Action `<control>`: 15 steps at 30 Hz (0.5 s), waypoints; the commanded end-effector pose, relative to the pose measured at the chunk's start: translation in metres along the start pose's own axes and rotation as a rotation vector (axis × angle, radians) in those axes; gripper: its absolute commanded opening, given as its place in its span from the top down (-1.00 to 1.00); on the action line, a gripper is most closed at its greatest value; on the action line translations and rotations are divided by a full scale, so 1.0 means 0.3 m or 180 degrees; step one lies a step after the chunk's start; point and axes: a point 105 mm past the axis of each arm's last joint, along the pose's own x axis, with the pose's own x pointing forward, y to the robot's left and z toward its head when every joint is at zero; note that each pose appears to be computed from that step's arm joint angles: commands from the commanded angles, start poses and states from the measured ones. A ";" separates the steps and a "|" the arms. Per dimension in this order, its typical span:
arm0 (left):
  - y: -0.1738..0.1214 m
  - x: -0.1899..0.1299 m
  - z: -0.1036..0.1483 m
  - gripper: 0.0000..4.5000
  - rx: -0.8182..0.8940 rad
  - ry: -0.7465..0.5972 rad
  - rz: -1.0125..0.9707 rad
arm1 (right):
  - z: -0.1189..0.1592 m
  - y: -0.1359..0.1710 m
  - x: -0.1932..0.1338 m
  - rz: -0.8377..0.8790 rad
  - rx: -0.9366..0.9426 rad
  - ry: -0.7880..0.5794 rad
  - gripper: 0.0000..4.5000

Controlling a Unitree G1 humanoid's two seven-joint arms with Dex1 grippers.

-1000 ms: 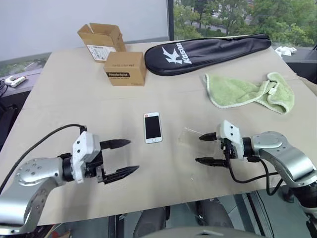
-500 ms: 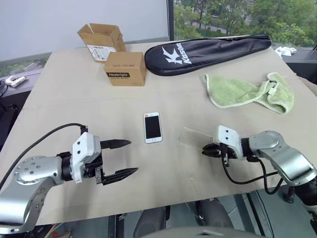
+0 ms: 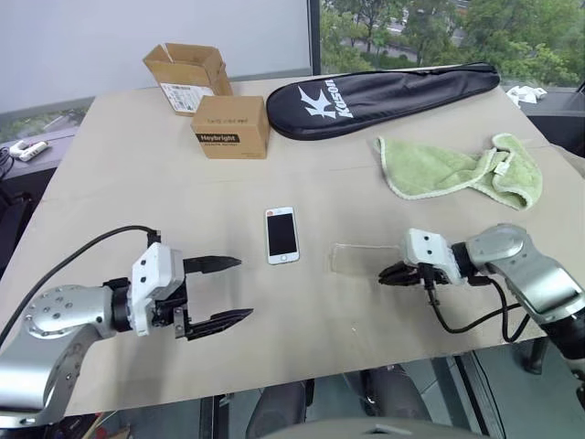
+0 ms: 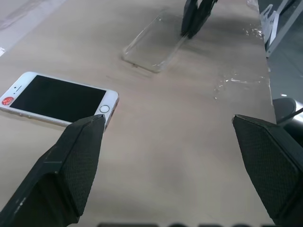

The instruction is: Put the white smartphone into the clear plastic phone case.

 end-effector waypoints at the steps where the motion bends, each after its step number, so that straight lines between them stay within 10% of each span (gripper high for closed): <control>1: 0.007 -0.006 0.028 -1.00 0.0148 -0.0027 -0.0008 | 0.018 -0.011 -0.020 0.0239 -0.0300 -0.0033 0.93; 4: 0.009 0.000 0.039 -1.00 0.0190 -0.0078 0.0026 | -0.004 -0.027 -0.023 0.0338 -0.0461 0.0051 0.93; 15: 0.062 0.004 0.032 -1.00 0.0111 -0.0039 0.0362 | 0.028 -0.070 -0.055 0.0189 -0.0449 -0.0181 -0.98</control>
